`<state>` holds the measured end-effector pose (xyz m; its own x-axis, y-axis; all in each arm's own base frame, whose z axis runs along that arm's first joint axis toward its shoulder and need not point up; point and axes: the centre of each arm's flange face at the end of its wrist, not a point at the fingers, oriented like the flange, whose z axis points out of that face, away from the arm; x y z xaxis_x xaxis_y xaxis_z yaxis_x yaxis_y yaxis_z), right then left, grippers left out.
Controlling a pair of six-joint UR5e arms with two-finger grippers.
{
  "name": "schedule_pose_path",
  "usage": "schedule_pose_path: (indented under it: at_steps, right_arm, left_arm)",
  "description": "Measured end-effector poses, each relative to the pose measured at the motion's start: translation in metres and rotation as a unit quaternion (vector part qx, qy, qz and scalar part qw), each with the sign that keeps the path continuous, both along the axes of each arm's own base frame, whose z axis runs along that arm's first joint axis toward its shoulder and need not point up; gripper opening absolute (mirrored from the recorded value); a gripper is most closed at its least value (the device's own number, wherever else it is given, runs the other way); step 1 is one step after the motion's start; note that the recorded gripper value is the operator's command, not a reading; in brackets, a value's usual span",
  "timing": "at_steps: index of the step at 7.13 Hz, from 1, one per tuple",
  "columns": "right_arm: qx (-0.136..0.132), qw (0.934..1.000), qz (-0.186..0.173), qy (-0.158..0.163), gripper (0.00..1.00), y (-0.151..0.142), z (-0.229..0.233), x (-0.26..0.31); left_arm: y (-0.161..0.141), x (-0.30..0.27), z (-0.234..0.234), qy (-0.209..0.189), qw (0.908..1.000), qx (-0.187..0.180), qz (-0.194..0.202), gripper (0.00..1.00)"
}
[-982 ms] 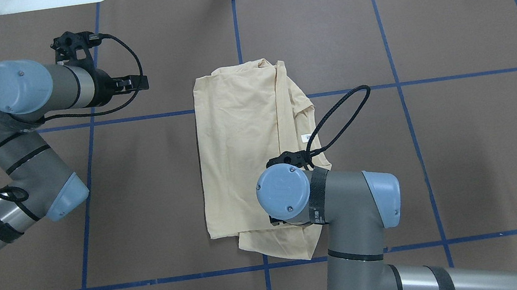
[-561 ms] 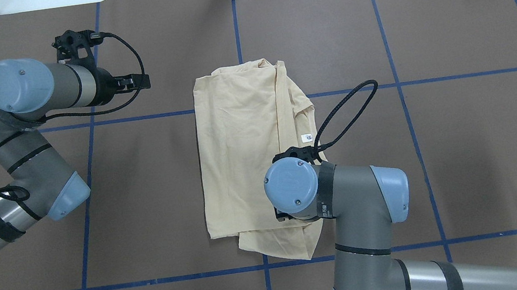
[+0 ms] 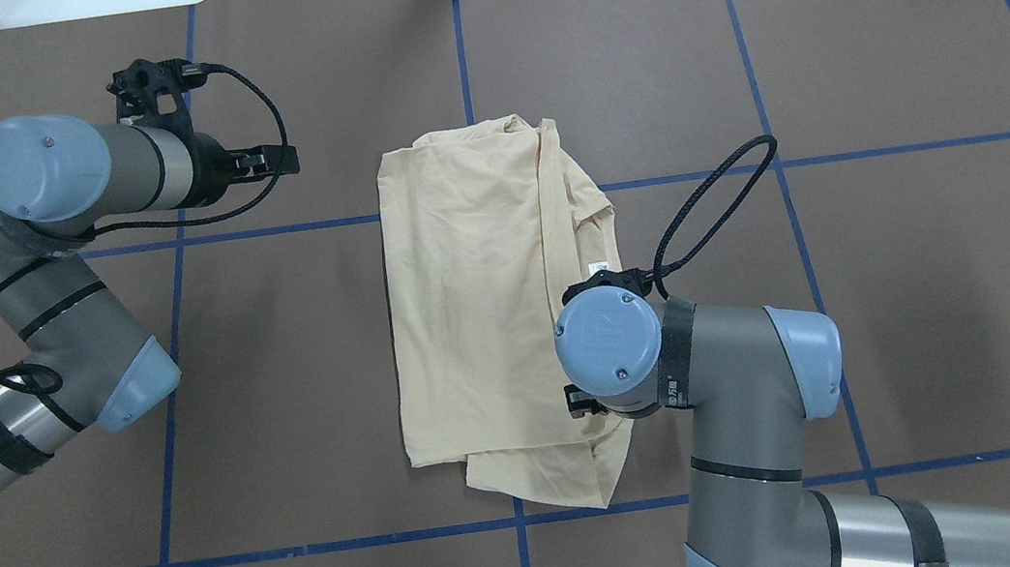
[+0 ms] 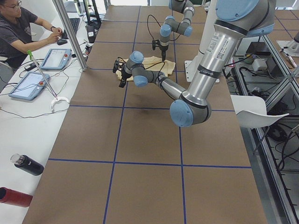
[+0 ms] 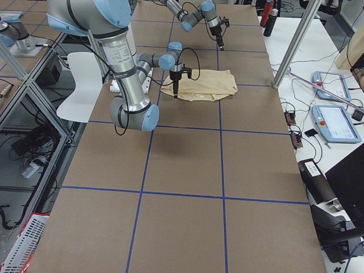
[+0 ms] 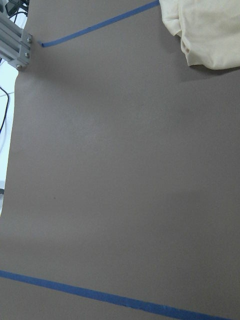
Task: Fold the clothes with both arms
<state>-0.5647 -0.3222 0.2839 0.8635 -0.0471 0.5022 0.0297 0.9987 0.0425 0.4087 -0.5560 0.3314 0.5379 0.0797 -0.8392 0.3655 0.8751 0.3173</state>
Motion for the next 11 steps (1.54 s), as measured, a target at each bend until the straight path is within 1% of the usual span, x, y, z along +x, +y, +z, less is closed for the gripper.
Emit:
schedule_pose_path:
  at_steps: [3,5,6,7,8,10,11]
  right_arm:
    - [0.001,1.0,0.0,-0.003,1.0,-0.001,-0.001,0.001]
    - [0.012,0.9998,-0.008,-0.014,1.0,-0.003,-0.008,0.0]
    - [0.021,0.9993,-0.013,-0.029,0.95,-0.004,-0.014,0.0]
    - [0.03,0.9983,-0.015,-0.048,0.86,-0.004,-0.02,-0.001]
    - [0.037,0.997,-0.015,-0.066,0.86,-0.005,-0.026,-0.001]
    - [0.041,0.9945,-0.018,-0.095,0.79,-0.003,-0.033,0.008]
    - [0.037,0.994,-0.019,-0.101,0.69,-0.001,-0.031,0.014]
  left_arm:
    - [0.0,0.001,0.0,-0.001,1.0,0.001,0.001,1.0]
    - [0.0,0.001,0.001,-0.001,1.0,0.001,0.001,1.0]
    - [0.0,0.001,0.002,-0.002,1.0,0.001,0.001,1.0]
    - [0.0,0.0,0.002,-0.002,1.0,0.0,0.002,1.0]
    - [0.0,0.0,0.003,-0.003,1.0,0.001,0.002,1.0]
    - [0.0,0.0,0.003,-0.003,1.0,0.001,0.002,1.0]
    - [0.0,0.0,0.003,-0.003,1.0,0.001,0.002,1.0]
